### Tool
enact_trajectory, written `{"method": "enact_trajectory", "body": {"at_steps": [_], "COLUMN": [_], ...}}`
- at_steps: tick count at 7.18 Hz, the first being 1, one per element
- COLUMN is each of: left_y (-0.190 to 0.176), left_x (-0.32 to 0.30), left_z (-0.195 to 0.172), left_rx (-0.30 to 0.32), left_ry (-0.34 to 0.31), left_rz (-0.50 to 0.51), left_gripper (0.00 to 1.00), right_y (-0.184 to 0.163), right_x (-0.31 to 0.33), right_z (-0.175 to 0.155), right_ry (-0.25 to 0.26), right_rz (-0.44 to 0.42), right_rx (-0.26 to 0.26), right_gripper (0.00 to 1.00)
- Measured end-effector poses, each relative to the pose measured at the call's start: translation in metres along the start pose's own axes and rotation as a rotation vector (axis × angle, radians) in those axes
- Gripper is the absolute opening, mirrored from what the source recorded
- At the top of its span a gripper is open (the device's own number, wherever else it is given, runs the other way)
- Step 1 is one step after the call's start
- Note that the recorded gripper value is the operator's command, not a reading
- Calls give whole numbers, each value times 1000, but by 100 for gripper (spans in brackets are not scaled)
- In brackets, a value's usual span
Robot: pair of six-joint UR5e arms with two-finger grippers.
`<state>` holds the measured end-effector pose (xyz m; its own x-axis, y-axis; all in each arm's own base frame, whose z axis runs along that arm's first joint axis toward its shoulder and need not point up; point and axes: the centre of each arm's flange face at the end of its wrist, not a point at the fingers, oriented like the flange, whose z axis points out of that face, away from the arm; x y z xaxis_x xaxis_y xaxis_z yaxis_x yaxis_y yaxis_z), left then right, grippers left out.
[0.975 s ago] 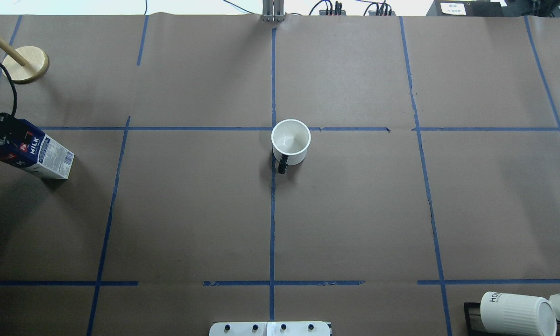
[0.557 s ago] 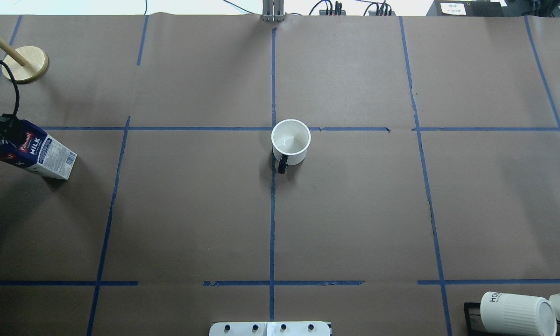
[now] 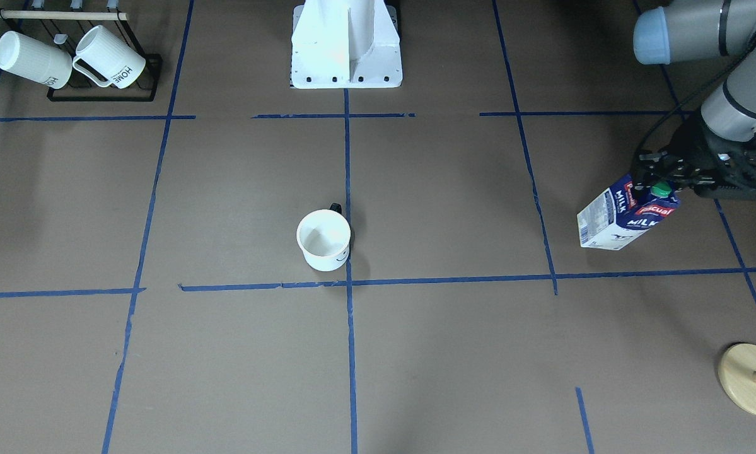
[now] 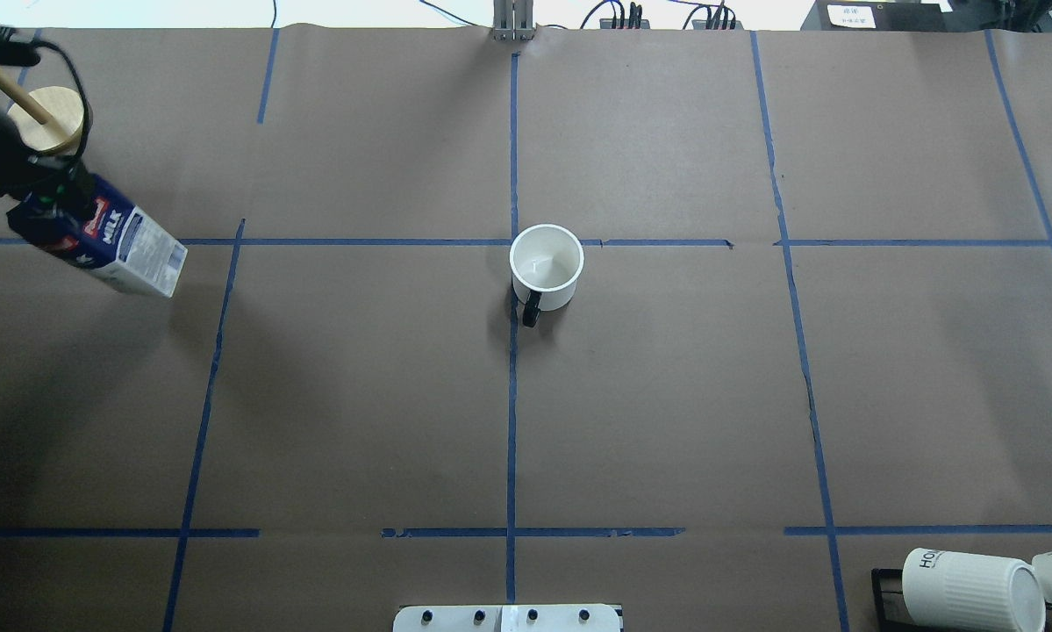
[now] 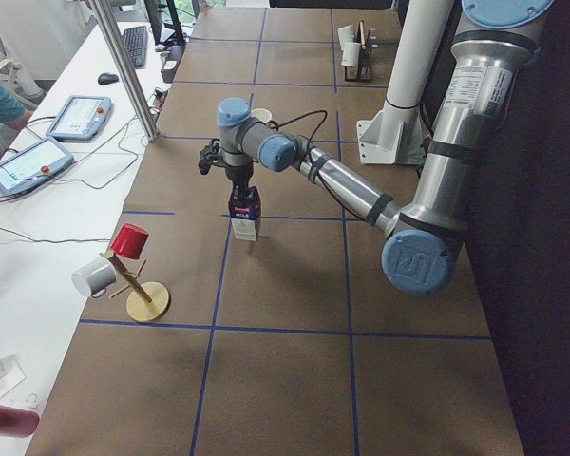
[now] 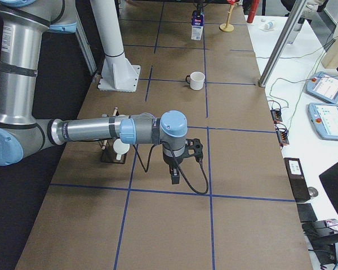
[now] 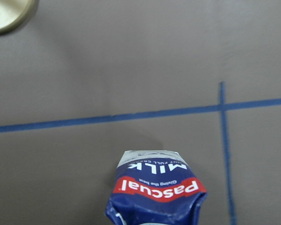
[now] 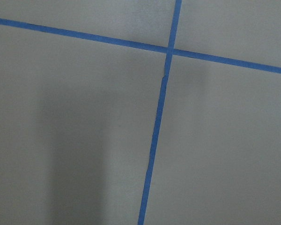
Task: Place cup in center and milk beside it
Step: 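Carry the milk carton with the left gripper beside the mug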
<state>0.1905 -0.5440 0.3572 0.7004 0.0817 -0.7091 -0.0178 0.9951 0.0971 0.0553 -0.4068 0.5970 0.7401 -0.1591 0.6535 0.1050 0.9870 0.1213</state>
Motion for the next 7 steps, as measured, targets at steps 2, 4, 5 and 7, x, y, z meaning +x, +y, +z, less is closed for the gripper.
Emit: {"method": "enact_trajectory", "body": {"at_steps": [2, 4, 5, 7], "left_y": [-17, -18, -22, -32], "left_x": [87, 208, 266, 349], "left_z": [-24, -15, -7, 4], "left_rx": [-23, -40, -37, -33], "left_ry": [19, 39, 32, 24], "left_rz": [-22, -81, -110, -153], "left_gripper": [40, 40, 40, 41], "right_y": [0, 0, 0, 1], "right_x": [0, 1, 1, 2], "right_z": [0, 1, 2, 2], "right_ry": [-1, -2, -1, -1], "right_rz": [2, 3, 3, 2], "right_rx": [0, -2, -3, -5], "right_gripper": [100, 100, 100, 100]}}
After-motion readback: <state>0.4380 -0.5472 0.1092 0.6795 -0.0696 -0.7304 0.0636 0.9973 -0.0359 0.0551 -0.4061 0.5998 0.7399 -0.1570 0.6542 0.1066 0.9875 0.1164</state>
